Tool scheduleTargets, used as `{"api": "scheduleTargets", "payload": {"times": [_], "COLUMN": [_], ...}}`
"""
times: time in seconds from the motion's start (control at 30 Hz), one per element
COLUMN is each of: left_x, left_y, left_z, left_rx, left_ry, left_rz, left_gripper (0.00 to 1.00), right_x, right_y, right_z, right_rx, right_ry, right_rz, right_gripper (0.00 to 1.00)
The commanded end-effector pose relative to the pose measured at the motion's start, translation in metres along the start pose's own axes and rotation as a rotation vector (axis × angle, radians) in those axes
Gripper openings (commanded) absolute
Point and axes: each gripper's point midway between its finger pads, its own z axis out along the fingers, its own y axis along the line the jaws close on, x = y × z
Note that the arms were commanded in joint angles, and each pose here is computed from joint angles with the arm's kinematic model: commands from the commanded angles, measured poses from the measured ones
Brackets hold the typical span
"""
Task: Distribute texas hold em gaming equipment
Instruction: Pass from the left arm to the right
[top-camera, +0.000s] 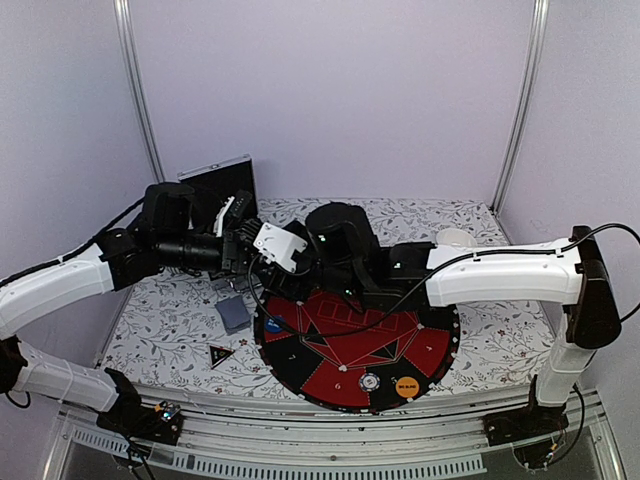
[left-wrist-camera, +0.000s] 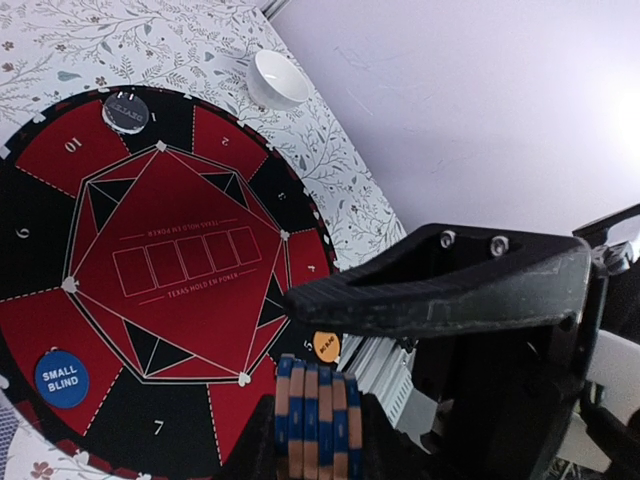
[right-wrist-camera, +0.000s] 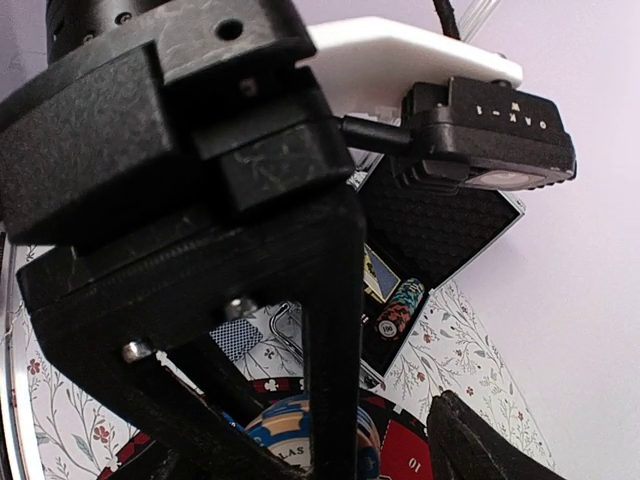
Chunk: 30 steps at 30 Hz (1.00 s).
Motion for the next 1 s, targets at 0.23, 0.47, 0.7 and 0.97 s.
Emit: {"api": "scheduleTargets", "payload": {"times": [0.23, 0.47, 0.7, 0.97], "left_x": [-0.001, -0.002, -0.001, 0.004], "left_y": [-0.02, -0.023, -0.025, -0.032], "left_z": [0.001, 0.003, 0.002, -0.002], "left_rx": [0.075, 0.095, 0.096, 0.111], "left_ry": [-0.001, 0.004, 0.007, 0.058], "left_rz": [0.011, 0.013, 0.021, 0.053], "left_gripper": [0.0, 0.0, 0.0, 0.0], "right_x": [-0.029, -0.022, -0.021, -0.025], "right_y": [-0.015, -0.018, -0.015, 0.0], "right_z": [-0.011, -0.011, -0.012, -0.033], "right_rx": [0.045, 0.069, 0.051, -0.036], "right_ry": [-0.104, -0.071, -0.064, -0.149], "right_rz": [0.018, -0.008, -0.042, -0.248], "right_gripper": [0.6, 0.65, 0.67, 0.73]}}
